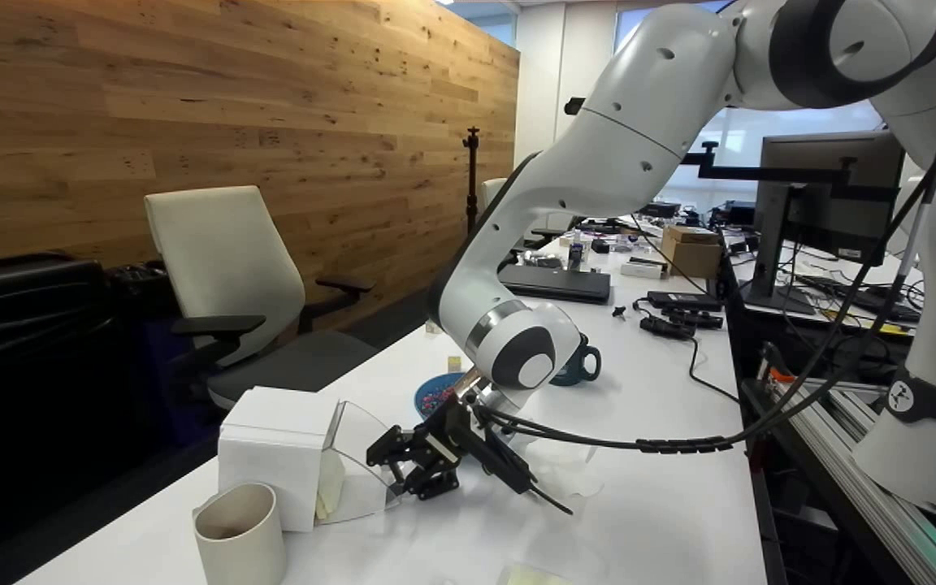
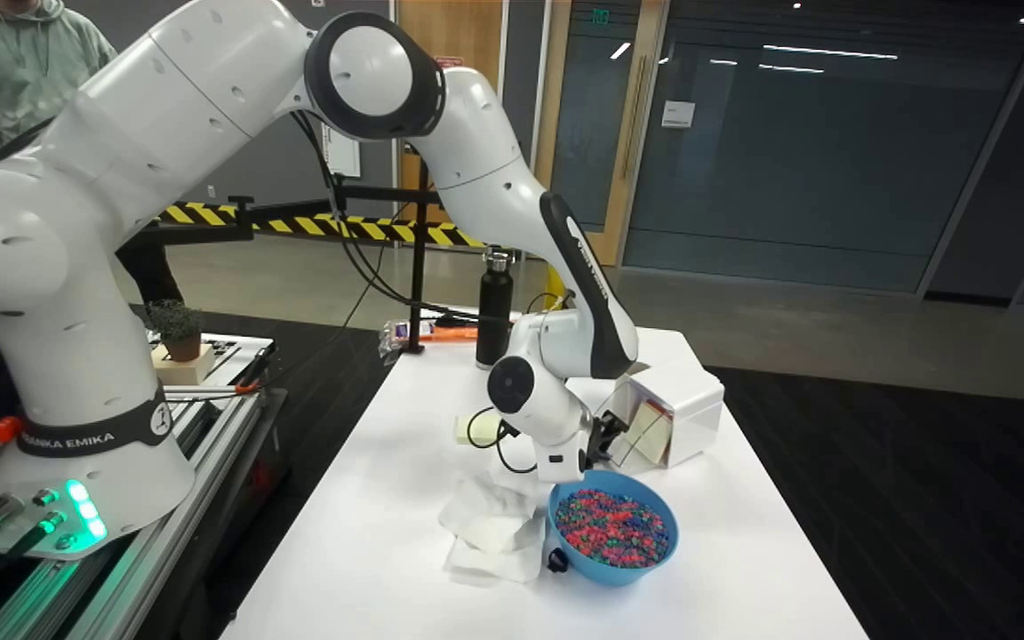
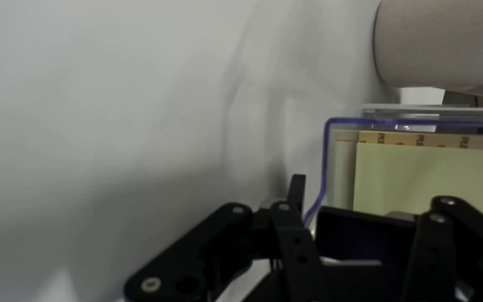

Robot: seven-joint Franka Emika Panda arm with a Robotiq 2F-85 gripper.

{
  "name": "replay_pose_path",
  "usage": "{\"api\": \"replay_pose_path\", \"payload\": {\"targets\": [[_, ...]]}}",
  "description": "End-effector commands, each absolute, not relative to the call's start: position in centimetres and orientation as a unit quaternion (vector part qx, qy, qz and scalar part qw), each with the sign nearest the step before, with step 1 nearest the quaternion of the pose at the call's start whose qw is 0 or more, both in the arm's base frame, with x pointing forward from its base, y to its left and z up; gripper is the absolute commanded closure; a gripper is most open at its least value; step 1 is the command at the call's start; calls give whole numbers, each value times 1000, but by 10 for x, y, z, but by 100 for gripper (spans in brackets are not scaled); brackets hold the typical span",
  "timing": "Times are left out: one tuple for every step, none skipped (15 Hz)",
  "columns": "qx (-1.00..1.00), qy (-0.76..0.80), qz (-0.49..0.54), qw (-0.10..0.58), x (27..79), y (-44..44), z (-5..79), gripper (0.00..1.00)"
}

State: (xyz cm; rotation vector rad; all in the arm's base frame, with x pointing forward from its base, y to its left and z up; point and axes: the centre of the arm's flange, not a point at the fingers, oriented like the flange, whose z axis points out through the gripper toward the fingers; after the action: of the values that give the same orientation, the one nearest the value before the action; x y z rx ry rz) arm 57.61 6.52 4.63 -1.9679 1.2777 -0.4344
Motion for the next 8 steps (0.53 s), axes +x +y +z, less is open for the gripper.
{"api": "replay_pose_path", "payload": {"targets": [[-767,494,-172,372,583,66,54,100],[-767,493,-173,373,583,66,54,100],[-767,492,-174,374,584,67,56,100],[-767,491,-176,375,585,67,58,100],[-767,490,-177,375,585,68,59,100],[-767,489,-178,376,585,68,60,100],[-767,488,-178,376,586,68,61,100],[-768,487,-180,376,586,69,63,100]]}}
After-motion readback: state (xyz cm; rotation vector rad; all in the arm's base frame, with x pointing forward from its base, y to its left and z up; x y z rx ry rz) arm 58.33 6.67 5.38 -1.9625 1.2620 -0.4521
